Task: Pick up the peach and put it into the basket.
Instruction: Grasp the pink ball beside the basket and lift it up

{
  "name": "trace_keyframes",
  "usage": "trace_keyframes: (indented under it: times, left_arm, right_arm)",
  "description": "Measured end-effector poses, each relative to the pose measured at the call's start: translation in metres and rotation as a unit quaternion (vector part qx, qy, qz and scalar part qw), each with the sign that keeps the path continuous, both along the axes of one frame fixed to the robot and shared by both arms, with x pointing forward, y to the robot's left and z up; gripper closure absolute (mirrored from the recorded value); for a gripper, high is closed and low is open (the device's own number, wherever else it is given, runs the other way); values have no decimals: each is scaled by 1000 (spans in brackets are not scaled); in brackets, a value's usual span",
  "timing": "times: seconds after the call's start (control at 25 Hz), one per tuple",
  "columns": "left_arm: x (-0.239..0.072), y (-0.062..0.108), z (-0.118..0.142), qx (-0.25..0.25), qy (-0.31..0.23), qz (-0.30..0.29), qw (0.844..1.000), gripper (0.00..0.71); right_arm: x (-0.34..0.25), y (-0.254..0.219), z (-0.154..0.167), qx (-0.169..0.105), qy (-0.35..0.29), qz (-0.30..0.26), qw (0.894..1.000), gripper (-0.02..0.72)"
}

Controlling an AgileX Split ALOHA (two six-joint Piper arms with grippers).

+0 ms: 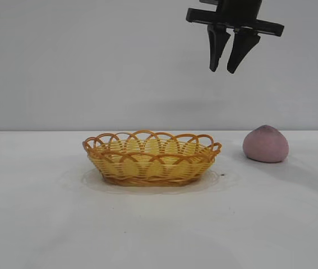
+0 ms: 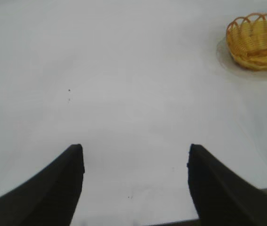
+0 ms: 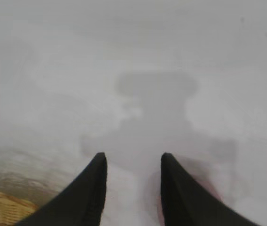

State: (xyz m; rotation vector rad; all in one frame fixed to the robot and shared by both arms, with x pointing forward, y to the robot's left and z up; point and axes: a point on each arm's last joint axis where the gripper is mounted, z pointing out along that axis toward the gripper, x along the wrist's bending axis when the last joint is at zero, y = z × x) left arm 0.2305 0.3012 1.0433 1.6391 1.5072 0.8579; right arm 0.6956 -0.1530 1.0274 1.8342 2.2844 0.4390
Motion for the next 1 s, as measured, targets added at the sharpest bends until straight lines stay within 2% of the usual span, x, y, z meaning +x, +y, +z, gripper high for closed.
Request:
trace_keyframes:
  times: [0.16,0.36,0.56,0.76,0.88,0.96,1.0]
  left_arm:
    - [0,0,0,0,0,0,1000,289]
    - [0,0,0,0,1,10,1000,289]
    - [0,-1,0,0,0,44,999,289]
    - [0,-1,0,1,0,51,999,289]
    - [0,-1,0,1,0,51,999,289]
    - [0,-1,0,1,0,51,999,289]
    - [0,-1,0,1,0,51,999,289]
  right_arm:
    - [2,-22,-3,-9,22,-23,999,484]
    - [-5,-31,-27,-23,72,-30,997,484]
    - [-15,-30,-51,-20,115,-29,993,484]
    - [-15,-29,-76,-14,106,-18,994,484]
    - [-10,-28,-95,-16,100,-5,995,641]
    - [-9,-28,-95,-17,96,-4,995,703]
    - [-8,-28,-90,-15,87,-4,996,703]
